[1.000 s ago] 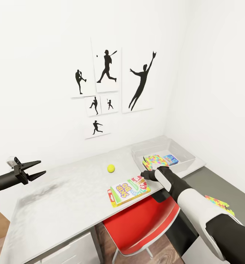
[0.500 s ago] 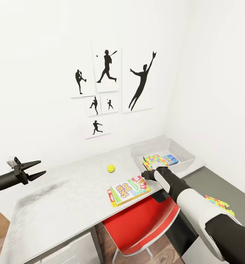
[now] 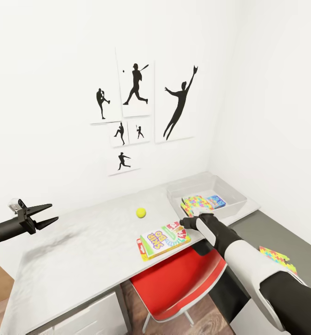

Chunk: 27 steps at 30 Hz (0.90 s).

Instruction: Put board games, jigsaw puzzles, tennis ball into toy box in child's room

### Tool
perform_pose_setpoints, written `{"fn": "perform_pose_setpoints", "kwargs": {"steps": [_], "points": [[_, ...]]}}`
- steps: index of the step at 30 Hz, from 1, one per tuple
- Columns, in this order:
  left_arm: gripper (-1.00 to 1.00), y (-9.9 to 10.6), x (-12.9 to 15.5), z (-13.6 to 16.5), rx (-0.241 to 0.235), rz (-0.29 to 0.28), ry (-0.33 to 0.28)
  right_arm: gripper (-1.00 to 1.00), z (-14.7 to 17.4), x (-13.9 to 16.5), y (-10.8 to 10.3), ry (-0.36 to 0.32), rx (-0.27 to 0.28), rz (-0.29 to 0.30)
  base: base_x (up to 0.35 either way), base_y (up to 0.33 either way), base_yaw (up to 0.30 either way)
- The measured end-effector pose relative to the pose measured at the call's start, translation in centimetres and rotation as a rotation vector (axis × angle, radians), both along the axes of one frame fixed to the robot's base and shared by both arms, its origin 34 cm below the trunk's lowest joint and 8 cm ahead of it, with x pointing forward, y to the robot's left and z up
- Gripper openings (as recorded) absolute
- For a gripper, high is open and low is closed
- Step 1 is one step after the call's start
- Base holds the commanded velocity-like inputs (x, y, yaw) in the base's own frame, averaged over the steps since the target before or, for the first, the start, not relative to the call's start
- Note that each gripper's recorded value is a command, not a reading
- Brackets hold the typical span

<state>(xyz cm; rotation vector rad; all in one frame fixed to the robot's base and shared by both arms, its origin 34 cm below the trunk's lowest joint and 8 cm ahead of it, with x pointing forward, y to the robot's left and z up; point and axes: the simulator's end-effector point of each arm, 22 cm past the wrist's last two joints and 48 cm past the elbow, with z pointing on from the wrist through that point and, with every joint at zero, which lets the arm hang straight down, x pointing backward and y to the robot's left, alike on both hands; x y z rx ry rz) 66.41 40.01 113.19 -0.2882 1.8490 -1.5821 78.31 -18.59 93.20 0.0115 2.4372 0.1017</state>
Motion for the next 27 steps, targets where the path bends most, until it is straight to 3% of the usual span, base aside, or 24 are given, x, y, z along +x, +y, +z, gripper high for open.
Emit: {"fn": "perform_pose_setpoints", "kwargs": {"steps": [27], "points": [[1.0,0.0,0.0,0.0,0.0,0.0,0.001,1.0,-1.2,-0.2,-0.4,-0.013,0.01,-0.017,-0.015,0.009,0.0]]}}
